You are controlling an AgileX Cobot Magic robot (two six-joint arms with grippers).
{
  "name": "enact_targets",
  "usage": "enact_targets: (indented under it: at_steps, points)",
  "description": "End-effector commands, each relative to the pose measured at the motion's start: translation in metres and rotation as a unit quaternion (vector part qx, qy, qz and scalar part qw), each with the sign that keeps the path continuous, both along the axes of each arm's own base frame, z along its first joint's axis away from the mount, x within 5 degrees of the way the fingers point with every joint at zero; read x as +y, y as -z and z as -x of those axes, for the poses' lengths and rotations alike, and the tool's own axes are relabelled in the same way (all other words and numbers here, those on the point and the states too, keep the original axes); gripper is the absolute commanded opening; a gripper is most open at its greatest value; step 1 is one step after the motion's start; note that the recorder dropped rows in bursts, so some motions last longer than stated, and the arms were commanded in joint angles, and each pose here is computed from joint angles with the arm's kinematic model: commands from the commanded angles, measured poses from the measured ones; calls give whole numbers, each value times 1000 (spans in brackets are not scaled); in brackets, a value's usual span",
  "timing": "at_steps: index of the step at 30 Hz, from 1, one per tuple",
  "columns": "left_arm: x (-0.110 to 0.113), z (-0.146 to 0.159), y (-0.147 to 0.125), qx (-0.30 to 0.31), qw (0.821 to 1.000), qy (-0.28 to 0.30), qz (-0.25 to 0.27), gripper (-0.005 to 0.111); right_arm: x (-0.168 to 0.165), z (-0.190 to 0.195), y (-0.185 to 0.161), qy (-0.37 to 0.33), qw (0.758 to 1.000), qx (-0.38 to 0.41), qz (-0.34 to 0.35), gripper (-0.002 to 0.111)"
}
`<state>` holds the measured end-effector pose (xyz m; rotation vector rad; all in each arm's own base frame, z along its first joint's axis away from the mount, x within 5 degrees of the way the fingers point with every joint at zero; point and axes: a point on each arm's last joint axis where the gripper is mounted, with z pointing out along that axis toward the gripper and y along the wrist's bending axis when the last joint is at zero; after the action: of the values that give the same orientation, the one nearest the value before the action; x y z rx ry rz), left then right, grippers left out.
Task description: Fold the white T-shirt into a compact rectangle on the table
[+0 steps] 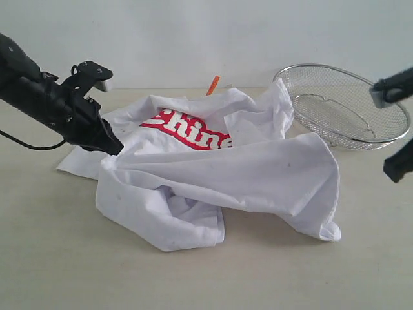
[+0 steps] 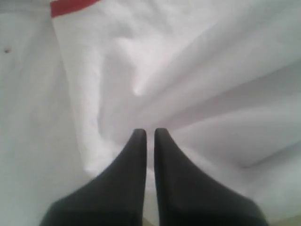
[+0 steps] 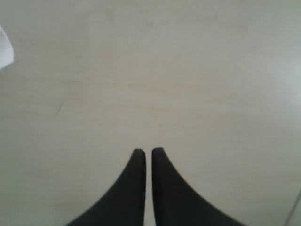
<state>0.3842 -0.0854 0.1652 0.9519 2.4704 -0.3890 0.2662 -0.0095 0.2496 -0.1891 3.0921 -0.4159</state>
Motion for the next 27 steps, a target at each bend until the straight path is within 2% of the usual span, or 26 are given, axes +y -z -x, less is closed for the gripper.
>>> enact_targets:
  at_steps: [1, 5, 8, 11, 12, 13, 14, 15, 18, 21, 27]
  points:
    - [-20, 17, -6, 62, 998, 13, 29, 4, -7, 11, 20, 15, 995, -16, -98, 0]
    - [-43, 41, 5, 110, 992, 44, 41, 4, 6, 14, 32, -52, 976, -20, -213, 0]
    - [-56, 66, 19, 127, 990, 63, 26, 4, 7, 14, 37, -66, 972, -37, -223, 0]
    - [-69, 84, 27, 118, 991, 48, 30, 4, 7, 13, 39, -66, 972, -47, -222, 1]
    - [-72, 89, 30, 115, 992, 44, 28, 4, 7, 12, 39, -65, 971, -53, -223, 4]
    - [-77, 95, 35, 110, 993, 45, 20, 4, 9, 11, 38, -61, 970, -60, -229, 16]
    - [-79, 99, 35, 115, 992, 52, 20, 4, 10, 10, 38, -61, 968, -61, -235, 22]
    - [-86, 108, 28, 132, 987, 82, 30, 4, 13, 10, 37, -67, 963, -64, -254, 34]
    - [-100, 117, 0, 95, 988, 102, 63, 4, 21, 7, 34, -85, 948, -86, -293, 36]
    - [-100, 116, -4, 78, 990, 98, 62, 4, 28, 4, 30, -85, 933, -108, -332, 36]
    - [-104, 110, 18, 86, 990, 92, 60, 4, 18, 3, 38, -83, 953, -95, -276, 36]
